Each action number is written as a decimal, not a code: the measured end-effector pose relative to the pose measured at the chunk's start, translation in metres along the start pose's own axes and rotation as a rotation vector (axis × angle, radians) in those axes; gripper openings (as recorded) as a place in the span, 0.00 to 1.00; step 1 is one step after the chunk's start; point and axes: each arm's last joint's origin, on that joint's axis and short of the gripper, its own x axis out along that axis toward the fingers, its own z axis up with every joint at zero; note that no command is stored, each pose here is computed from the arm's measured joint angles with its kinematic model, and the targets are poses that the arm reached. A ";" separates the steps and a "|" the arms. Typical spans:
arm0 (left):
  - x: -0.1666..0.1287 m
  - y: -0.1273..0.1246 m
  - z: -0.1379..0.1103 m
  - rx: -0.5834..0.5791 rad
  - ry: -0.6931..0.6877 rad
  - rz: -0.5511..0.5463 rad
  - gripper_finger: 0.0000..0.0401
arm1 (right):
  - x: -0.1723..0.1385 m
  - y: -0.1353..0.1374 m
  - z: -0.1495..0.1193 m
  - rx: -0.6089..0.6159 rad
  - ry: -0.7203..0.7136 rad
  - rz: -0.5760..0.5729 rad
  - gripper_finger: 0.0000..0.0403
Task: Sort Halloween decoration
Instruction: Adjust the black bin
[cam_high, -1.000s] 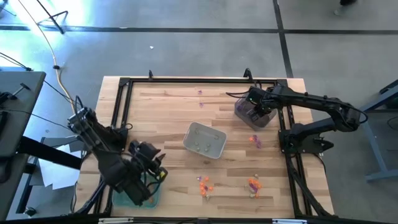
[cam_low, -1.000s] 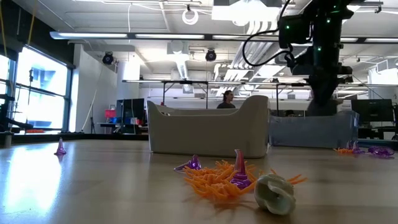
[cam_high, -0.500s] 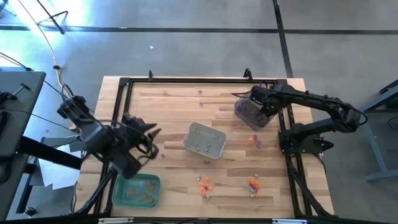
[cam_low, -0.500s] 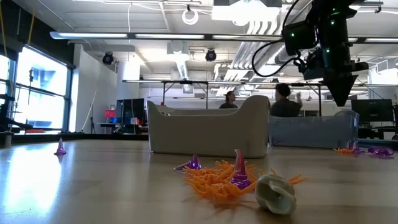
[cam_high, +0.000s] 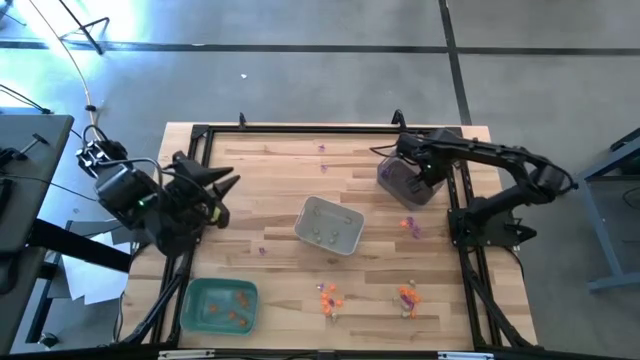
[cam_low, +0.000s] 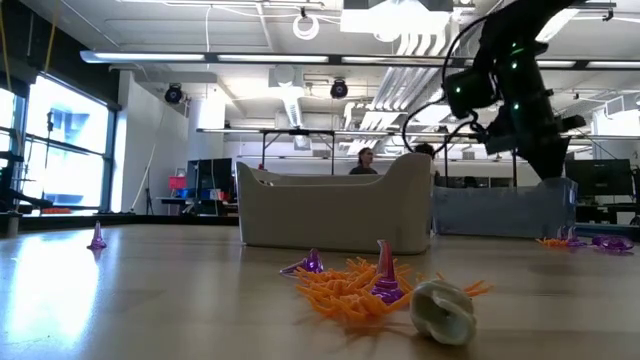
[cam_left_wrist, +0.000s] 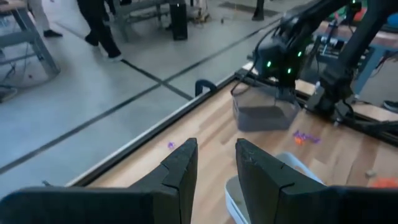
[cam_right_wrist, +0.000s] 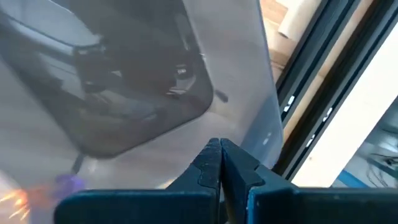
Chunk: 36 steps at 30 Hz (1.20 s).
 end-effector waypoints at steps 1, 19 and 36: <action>-0.001 0.002 0.001 0.003 -0.009 0.001 0.24 | 0.004 0.000 0.004 -0.002 0.011 -0.011 0.00; -0.011 0.046 0.018 0.054 -0.158 0.051 0.24 | 0.042 -0.026 0.050 0.005 -0.015 -0.155 0.00; -0.007 0.080 0.028 0.039 -0.185 0.186 0.24 | 0.042 -0.035 0.080 0.086 -0.270 -0.139 0.00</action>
